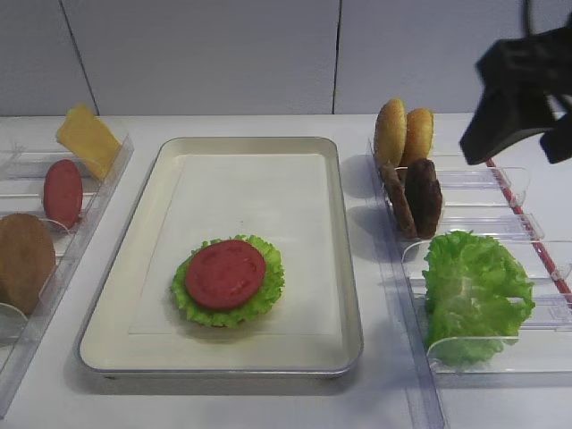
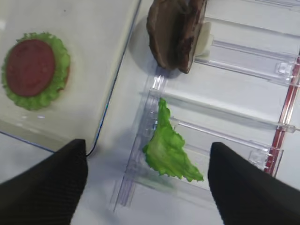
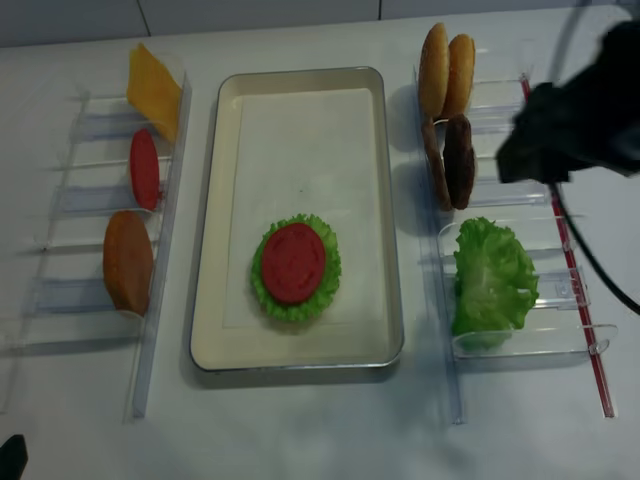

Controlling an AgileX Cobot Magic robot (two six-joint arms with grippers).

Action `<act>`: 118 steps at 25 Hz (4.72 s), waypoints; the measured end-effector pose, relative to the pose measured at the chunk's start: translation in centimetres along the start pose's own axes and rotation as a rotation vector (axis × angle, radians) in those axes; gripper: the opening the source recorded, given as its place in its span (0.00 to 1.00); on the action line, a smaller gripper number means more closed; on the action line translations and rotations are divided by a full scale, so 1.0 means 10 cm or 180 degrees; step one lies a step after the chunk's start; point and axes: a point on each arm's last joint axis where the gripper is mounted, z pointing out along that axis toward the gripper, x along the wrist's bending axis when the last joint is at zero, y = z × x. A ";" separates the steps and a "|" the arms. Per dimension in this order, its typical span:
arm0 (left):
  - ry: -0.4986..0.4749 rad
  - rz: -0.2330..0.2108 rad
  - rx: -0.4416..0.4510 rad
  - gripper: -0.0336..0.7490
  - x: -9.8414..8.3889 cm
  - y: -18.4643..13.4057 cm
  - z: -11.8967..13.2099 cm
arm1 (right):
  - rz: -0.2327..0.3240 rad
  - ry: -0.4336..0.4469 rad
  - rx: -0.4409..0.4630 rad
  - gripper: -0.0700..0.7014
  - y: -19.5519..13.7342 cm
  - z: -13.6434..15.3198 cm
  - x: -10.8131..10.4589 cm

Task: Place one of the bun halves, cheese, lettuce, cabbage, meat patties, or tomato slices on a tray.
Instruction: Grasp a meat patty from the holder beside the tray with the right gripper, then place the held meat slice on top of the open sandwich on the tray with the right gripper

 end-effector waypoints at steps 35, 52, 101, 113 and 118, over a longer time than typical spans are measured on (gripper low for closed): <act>0.0000 0.0000 0.0000 0.42 0.00 0.00 0.00 | 0.0140 -0.0623 0.0781 0.77 0.99 1.71 0.17; 0.0000 0.0000 0.0000 0.42 0.00 0.00 0.00 | 0.0108 -0.0830 0.0866 0.31 0.97 1.74 0.11; 0.0000 0.0000 0.0000 0.42 0.00 0.00 0.00 | 0.0506 0.2496 -0.0044 0.30 0.26 1.42 0.74; 0.0000 0.0000 0.0000 0.42 0.00 0.00 0.00 | 0.1104 0.2542 0.0176 0.30 0.24 2.05 0.63; 0.0000 0.0000 0.0000 0.42 0.00 0.00 0.00 | 0.1147 0.2538 0.0191 0.30 0.23 2.12 0.62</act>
